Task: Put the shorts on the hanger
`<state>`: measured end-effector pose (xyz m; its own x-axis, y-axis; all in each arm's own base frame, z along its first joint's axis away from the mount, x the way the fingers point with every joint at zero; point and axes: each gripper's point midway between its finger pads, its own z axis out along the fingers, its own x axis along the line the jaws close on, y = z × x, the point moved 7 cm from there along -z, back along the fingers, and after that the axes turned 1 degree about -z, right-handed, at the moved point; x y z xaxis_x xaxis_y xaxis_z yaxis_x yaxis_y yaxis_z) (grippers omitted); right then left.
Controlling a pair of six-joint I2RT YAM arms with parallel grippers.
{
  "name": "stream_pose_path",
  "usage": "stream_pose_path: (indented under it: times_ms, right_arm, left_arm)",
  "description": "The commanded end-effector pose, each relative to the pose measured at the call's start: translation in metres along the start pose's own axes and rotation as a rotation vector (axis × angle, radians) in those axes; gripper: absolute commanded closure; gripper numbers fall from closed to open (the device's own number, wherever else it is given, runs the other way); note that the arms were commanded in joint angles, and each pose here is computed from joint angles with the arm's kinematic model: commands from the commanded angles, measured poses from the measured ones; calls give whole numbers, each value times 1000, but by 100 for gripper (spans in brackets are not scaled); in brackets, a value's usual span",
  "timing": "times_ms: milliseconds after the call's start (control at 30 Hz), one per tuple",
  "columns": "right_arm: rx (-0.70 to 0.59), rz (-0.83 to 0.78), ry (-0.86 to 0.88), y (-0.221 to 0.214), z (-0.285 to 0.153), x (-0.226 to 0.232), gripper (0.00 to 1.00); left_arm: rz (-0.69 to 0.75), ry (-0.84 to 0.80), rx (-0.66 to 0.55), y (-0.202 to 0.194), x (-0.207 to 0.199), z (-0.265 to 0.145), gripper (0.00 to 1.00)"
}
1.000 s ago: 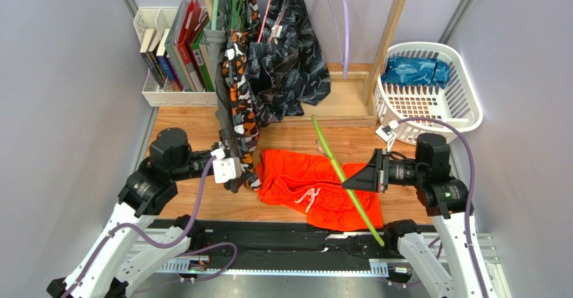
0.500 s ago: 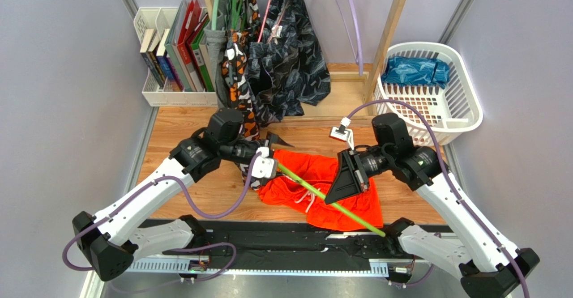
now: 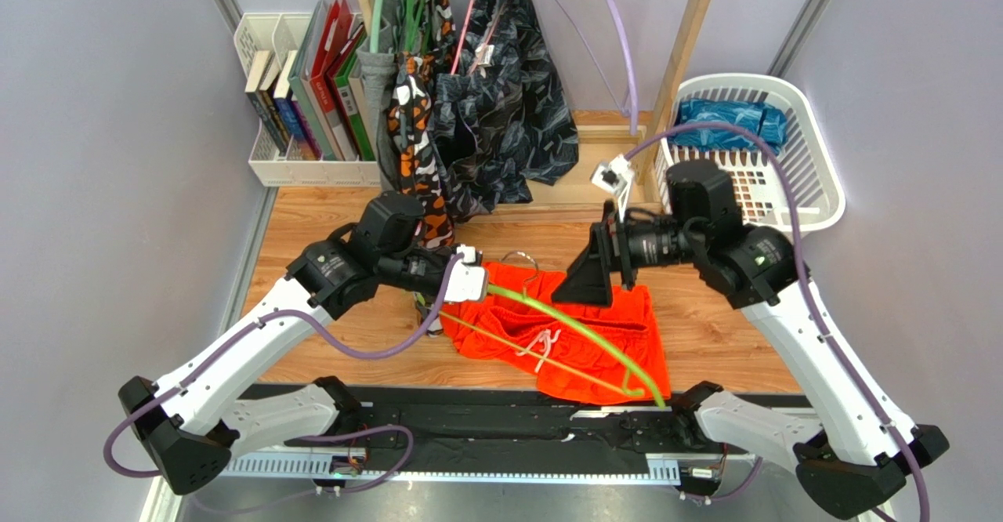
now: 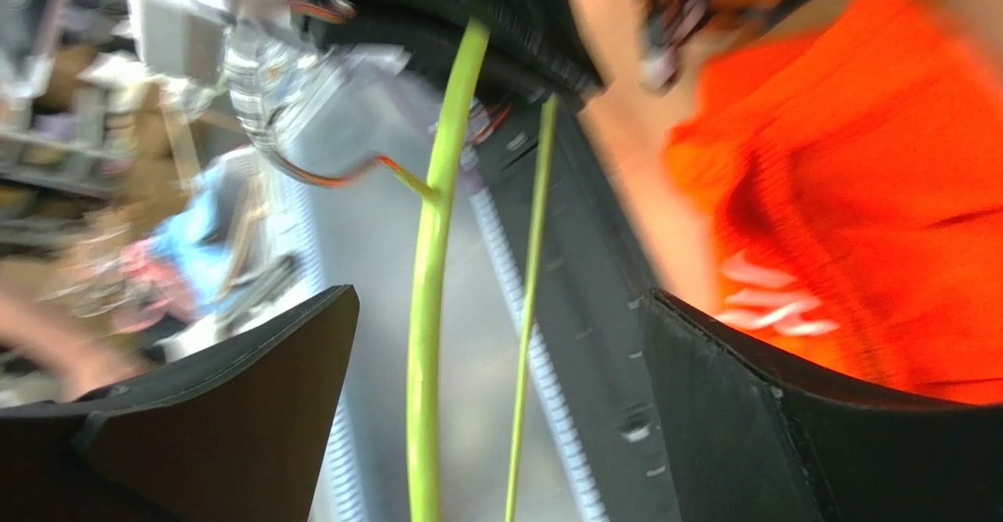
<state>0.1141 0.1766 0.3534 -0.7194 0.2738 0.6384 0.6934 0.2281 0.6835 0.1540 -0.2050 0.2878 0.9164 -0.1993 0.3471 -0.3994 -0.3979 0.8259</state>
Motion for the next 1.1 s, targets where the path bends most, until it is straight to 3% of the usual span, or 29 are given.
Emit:
stream_pose_path:
  times_ms: [0, 67, 200, 333, 467, 667, 767, 800, 833, 900, 967, 1033, 1067]
  right_arm:
    - [-127, -275, -151, 51, -16, 6, 6]
    - [-80, -283, -110, 53, -12, 5, 0]
    - [-85, -242, -167, 60, -5, -7, 0]
    - [-79, -298, -211, 69, 3, -22, 0]
    - [-60, -384, -155, 78, 14, -27, 6]
    - [-14, -437, -118, 79, 24, -29, 26]
    - [5, -442, -109, 74, 24, -30, 56]
    - [16, -440, -111, 73, 24, -32, 76]
    - [27, -455, -113, 70, 24, -33, 84]
    - [46, -462, -136, 64, 19, -34, 100]
    - [60, -494, -168, 57, 15, -39, 100]
    - [56, -541, -198, 49, 7, -40, 100]
    - [55, -552, -219, 46, 3, -41, 100]
  left_arm:
    - [-195, 199, 24, 19, 19, -17, 100]
    - [-254, 271, 68, 14, 30, -16, 100]
    - [-257, 286, 67, 16, 39, -13, 100]
    - [-245, 283, 52, 14, 40, -8, 100]
    - [-224, 252, 32, 16, 41, -2, 100]
    - [-270, 243, 54, 16, 55, 9, 100]
    - [-289, 230, 56, 16, 57, 14, 100]
    - [-291, 232, 50, 18, 58, 14, 100]
    - [-294, 229, 49, 18, 59, 15, 100]
    - [-294, 220, 49, 20, 60, 15, 84]
    - [-287, 153, 56, 20, 52, 15, 56]
    - [-296, 117, 61, 21, 47, 12, 39]
    - [-309, 99, 54, 21, 46, 12, 35]
